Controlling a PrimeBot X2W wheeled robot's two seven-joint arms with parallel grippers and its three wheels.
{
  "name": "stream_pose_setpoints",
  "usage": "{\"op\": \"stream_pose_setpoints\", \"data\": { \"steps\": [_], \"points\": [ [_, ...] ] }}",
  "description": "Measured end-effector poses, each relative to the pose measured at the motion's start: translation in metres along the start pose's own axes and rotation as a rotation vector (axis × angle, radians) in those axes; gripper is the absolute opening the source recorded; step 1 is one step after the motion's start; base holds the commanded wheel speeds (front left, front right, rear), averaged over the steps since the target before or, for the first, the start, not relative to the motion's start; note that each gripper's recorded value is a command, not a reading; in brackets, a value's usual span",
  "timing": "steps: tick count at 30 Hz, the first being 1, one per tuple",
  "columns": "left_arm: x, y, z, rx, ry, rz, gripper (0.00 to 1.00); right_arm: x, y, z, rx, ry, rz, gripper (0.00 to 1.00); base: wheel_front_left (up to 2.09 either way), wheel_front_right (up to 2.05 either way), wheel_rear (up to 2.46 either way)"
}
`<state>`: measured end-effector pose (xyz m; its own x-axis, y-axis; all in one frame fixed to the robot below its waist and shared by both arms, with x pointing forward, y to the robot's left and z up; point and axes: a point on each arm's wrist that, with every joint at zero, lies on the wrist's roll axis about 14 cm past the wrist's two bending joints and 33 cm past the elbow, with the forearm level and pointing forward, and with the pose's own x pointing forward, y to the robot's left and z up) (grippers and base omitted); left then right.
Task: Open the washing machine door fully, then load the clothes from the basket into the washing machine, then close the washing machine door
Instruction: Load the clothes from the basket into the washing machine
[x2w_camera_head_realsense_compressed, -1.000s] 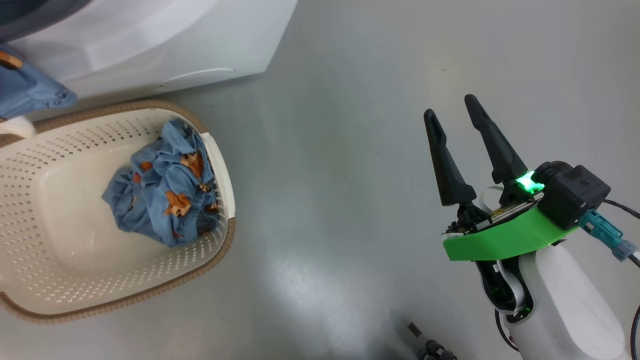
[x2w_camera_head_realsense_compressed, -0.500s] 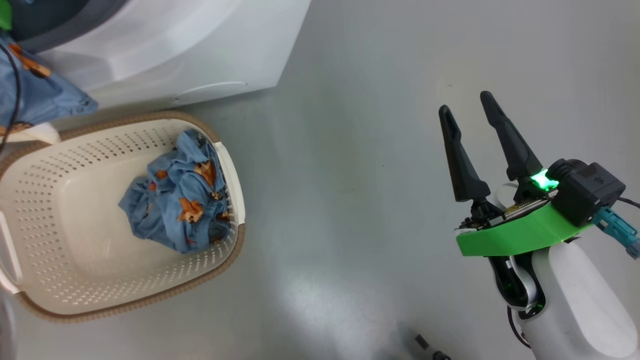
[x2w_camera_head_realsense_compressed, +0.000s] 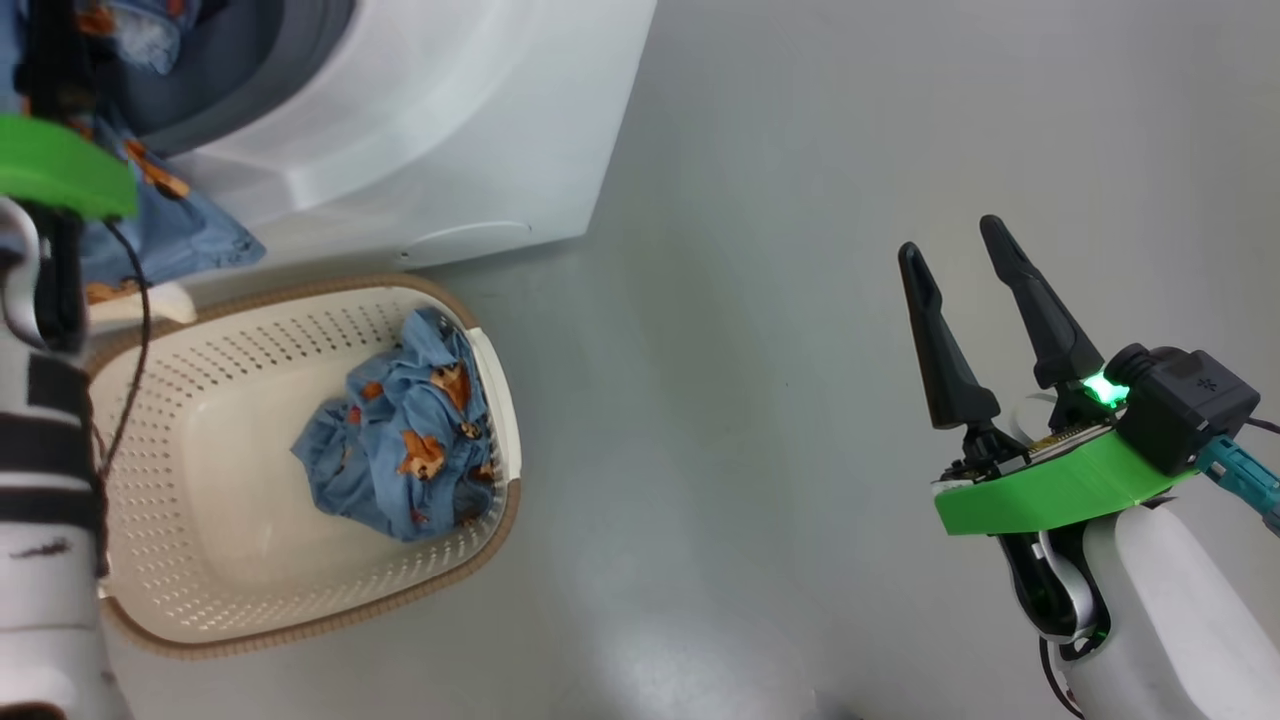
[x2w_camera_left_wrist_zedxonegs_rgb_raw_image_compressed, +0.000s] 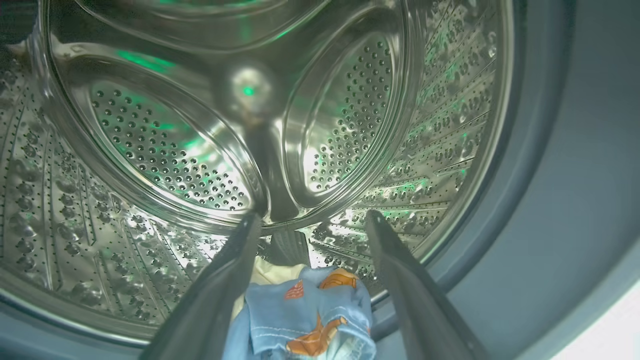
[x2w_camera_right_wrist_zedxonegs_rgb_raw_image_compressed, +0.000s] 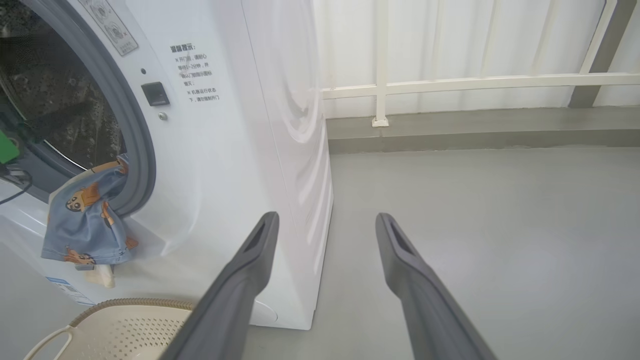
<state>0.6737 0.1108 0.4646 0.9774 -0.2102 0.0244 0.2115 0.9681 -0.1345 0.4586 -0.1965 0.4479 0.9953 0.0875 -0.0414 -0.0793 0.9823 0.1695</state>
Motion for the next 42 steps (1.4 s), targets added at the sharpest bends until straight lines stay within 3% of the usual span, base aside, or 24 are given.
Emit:
{"op": "stream_pose_setpoints", "data": {
  "steps": [42],
  "points": [
    [-0.217, 0.012, 0.023, -0.004, -0.016, 0.152, 1.0, -0.087, 0.002, 0.047, -0.037, -0.077, 0.004, 1.0, 0.0, 0.0, 0.0]
  ]
}}
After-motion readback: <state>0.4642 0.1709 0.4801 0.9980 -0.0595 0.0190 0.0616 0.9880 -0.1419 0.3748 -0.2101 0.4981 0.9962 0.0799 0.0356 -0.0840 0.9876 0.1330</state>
